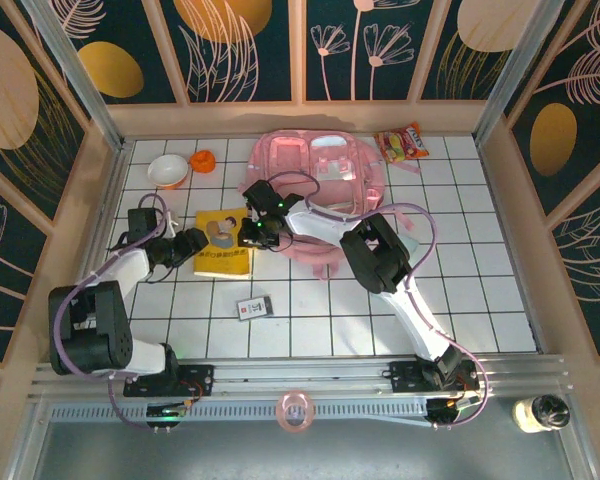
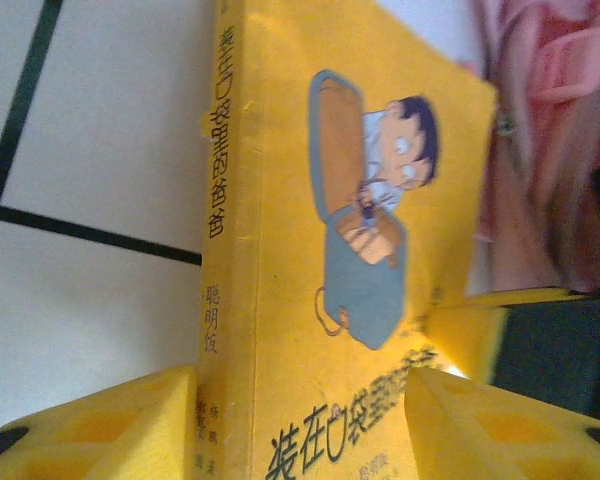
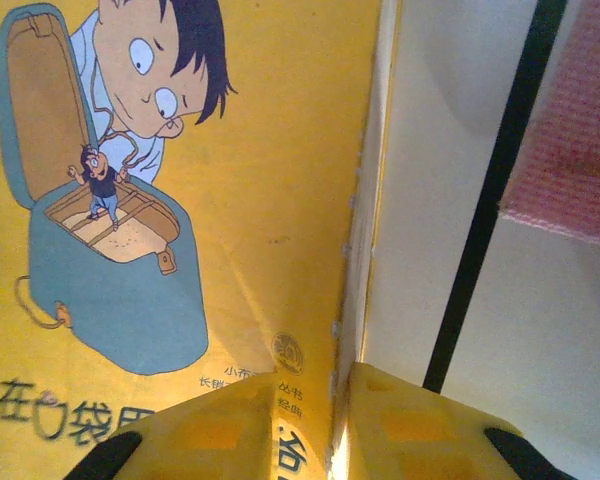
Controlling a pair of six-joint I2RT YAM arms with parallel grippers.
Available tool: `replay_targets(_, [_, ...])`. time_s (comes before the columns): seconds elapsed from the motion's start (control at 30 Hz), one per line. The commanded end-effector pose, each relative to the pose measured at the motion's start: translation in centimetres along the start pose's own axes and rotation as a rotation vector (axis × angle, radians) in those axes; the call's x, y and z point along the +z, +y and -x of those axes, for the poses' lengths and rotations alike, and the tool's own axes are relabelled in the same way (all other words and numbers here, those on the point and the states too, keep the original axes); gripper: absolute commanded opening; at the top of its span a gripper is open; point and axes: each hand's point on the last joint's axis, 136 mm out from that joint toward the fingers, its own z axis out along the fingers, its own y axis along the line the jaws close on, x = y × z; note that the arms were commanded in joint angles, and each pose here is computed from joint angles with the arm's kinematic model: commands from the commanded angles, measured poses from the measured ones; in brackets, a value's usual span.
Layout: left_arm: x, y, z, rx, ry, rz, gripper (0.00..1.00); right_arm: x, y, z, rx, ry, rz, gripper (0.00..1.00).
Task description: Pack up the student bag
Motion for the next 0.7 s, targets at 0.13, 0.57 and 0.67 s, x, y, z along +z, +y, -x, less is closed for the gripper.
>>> replay_targets(0.13, [0.3, -4.4, -2.5, 0.013, 0.121, -0.233, 0.51, 1.3, 3.4, -2.3, -0.067, 0.048, 0.127, 0.2])
replay_targets(0.57, [-1.3, -3.0, 0.3, 0.08, -0.019, -0.053, 0.0, -3.1, 5.0, -0.4, -0.075, -0.092, 0.166, 0.34])
replay_targets(0.67, [-3.5, -4.2, 1.8, 0.142, -0.107, -0.034, 0.0, -6.2, 5.9, 0.5, -0.087, -0.174, 0.192, 0.44])
